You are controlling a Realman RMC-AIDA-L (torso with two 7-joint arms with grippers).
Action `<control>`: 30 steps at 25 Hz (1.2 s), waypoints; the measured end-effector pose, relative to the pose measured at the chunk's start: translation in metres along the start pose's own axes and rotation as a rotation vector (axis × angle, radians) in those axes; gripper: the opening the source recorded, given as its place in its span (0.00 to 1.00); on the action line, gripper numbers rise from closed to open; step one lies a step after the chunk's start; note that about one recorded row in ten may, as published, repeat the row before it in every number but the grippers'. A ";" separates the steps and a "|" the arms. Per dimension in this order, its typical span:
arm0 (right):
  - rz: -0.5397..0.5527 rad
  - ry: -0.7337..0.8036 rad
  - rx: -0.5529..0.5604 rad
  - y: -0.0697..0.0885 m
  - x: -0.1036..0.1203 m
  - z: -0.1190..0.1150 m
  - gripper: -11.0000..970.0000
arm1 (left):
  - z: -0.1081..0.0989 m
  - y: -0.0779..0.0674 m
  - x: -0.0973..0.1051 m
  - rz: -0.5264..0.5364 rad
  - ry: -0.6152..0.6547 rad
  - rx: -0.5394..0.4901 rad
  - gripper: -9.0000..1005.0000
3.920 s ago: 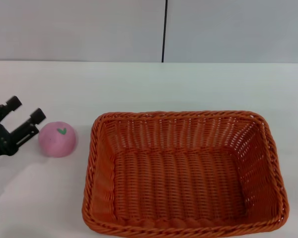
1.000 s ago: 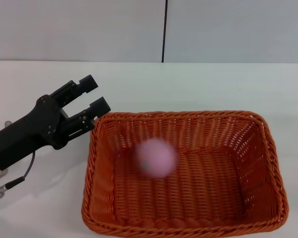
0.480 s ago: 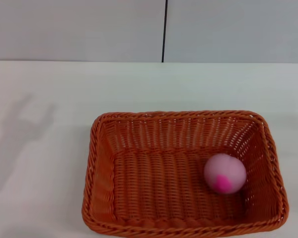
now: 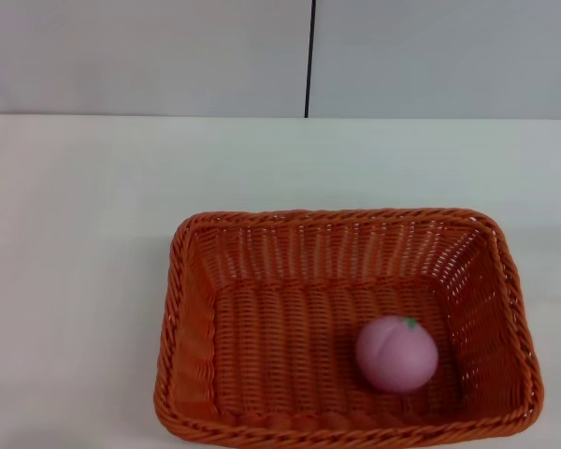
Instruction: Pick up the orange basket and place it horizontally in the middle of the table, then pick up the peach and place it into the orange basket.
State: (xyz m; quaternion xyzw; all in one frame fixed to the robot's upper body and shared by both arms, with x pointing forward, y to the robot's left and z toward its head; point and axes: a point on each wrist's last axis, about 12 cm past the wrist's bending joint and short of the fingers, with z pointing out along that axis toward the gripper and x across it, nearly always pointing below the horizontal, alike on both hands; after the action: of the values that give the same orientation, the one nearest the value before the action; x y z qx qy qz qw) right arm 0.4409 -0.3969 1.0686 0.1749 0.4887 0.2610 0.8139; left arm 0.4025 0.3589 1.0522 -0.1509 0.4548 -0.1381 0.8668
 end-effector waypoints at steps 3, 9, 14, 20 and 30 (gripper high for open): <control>0.000 -0.005 0.015 -0.001 0.000 -0.002 0.47 | 0.004 -0.001 0.001 -0.006 -0.006 0.001 0.86; -0.001 -0.020 0.039 -0.003 -0.002 -0.005 0.47 | 0.010 -0.003 0.006 -0.026 -0.006 0.006 0.86; 0.003 -0.043 0.062 -0.005 -0.003 -0.007 0.47 | 0.013 -0.004 0.007 -0.031 -0.007 0.010 0.86; 0.014 -0.065 0.079 -0.006 -0.004 -0.008 0.47 | 0.015 -0.004 0.007 -0.032 -0.008 0.012 0.86; 0.021 -0.090 0.109 -0.008 -0.005 -0.014 0.47 | 0.020 -0.005 0.009 -0.037 -0.016 0.020 0.86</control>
State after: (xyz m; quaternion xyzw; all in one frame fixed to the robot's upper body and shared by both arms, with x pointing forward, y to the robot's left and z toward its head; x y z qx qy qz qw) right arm 0.4289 -0.4056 1.0619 0.2355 0.4633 0.2345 0.8215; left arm 0.4233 0.3536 1.0582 -0.1515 0.4437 -0.1574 0.8692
